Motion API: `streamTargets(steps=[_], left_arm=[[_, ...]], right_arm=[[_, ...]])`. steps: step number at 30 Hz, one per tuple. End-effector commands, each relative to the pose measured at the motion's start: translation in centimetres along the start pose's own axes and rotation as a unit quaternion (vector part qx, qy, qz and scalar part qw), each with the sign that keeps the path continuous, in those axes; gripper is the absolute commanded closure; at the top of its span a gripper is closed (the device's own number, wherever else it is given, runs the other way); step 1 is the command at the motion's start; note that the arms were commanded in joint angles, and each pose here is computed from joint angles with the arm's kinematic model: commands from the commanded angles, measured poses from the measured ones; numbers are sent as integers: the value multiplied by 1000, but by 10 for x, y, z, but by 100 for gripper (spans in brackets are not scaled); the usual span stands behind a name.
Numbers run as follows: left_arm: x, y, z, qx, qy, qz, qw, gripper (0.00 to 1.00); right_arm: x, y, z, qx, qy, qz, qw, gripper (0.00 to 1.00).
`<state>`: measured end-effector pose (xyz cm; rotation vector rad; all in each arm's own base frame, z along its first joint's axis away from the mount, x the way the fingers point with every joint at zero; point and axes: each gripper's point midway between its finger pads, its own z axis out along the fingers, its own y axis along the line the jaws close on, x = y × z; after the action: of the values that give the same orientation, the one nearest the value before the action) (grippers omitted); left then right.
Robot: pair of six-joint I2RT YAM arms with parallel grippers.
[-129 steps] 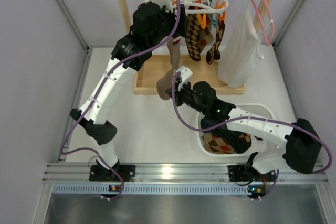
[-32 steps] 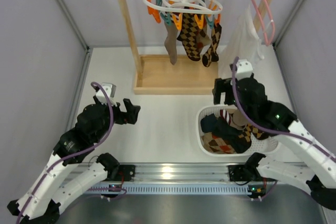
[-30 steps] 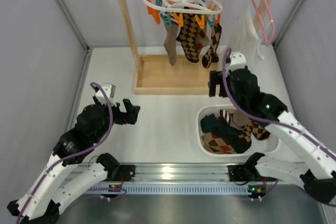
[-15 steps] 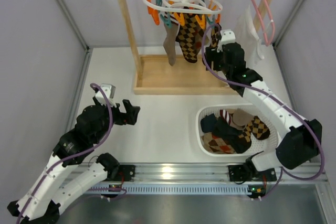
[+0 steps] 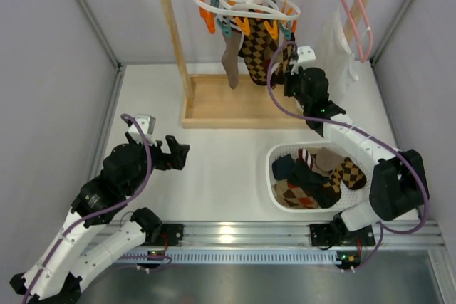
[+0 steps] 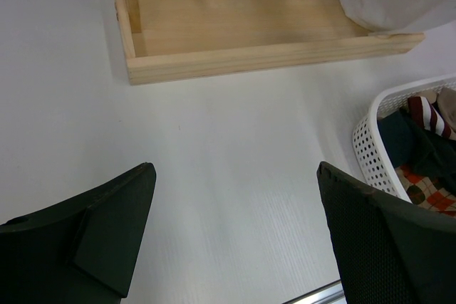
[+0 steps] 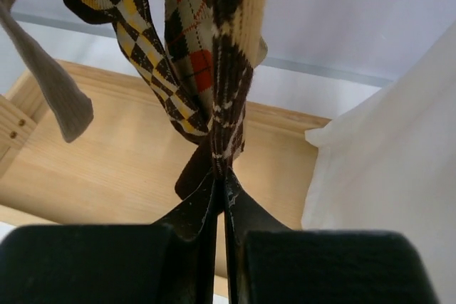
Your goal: Remove the socks clipped to the hanger
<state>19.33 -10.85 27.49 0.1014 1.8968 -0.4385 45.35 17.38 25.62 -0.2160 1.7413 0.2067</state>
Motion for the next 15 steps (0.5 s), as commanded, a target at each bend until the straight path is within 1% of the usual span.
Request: streamTargets(steps=[1,3,5,6,8,9,10,11,12,15], left_arm=[[-3,1,1,-5,-9,-6,1000,2],[-3,2,1,-6,-8,-6,1000,2],[-3,1,0,-5,-9,-9,1000,2],[-4,1,0,-4,-10,-11,1000,2],[-4,-2,2,-2,-6,-12,1000,2],[-6,-4,1,4,-4,-13,1000,2],[-4,-8,4,10,4,-13,1000,2],[-4,-10,5,12,7,-16,1000,2],[-6,-14,5,18,9,-28,999,2],[-6,-28,10,41,25,-48,998,2]], right_arm=[[-60,13,-23,-35,-114,21,993,100],[-62,24,-31,-46,-119,22,992,100],[-61,26,-40,-38,-127,18,991,100],[-60,36,-46,-44,-131,16,990,100],[-57,39,-54,-30,-133,10,991,100],[-56,50,-58,-38,-134,7,990,100],[-53,49,-62,-22,-133,9,991,100],[-54,51,-65,-18,-137,-6,990,100],[-51,63,-70,-28,-136,-8,990,100],[-48,75,-80,-33,-139,-10,990,100]])
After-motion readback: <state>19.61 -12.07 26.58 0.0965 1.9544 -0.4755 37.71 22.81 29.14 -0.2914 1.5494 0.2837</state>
